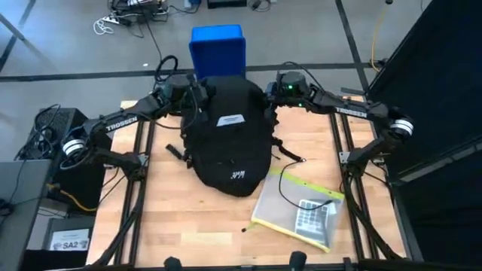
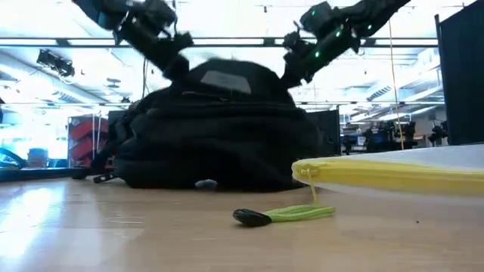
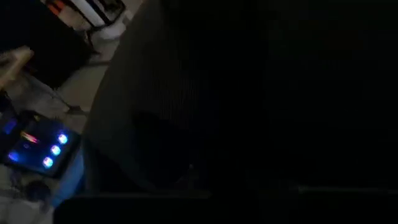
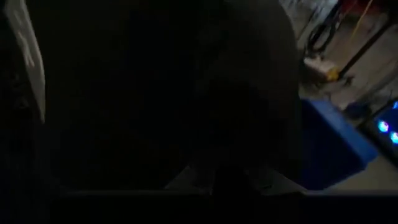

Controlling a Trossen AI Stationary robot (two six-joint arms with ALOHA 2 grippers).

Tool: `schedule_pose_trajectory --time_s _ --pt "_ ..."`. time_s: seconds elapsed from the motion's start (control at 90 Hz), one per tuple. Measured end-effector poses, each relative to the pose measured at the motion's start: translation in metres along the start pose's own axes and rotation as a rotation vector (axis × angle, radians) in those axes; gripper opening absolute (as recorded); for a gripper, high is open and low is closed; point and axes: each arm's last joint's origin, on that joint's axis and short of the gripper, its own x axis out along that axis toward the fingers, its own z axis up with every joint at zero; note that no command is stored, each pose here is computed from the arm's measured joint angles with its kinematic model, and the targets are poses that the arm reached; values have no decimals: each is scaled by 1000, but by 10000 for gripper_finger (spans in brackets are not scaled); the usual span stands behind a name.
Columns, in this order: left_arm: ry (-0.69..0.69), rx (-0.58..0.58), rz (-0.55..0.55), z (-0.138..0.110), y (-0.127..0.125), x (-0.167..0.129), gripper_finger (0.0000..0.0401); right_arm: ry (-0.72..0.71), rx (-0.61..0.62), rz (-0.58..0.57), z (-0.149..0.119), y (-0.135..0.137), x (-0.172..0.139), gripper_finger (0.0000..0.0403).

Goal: Unpack backpack
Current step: Remove the cellphone from the backpack

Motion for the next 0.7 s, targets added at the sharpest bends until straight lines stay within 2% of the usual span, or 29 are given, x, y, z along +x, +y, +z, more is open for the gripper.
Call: schedule_pose_trajectory --time_s 0.144,0.244,0.367,0.544,0.7 --pt "12 -74 -35 -17 -2 5 6 0 -3 -3 -4 -5 4 6" --pt "23 -63 -41 -20 -4 6 26 -31 -13 -18 0 -8 1 24" --pt "10 -24 24 -13 2 4 67 -118 -51 -62 13 -11 -12 60" --pt "3 -16 144 3 13 -3 142 -171 -66 -136 24 -12 -30 118" --pt "-3 1 176 9 17 -5 195 -174 -65 -147 27 -13 -37 162"
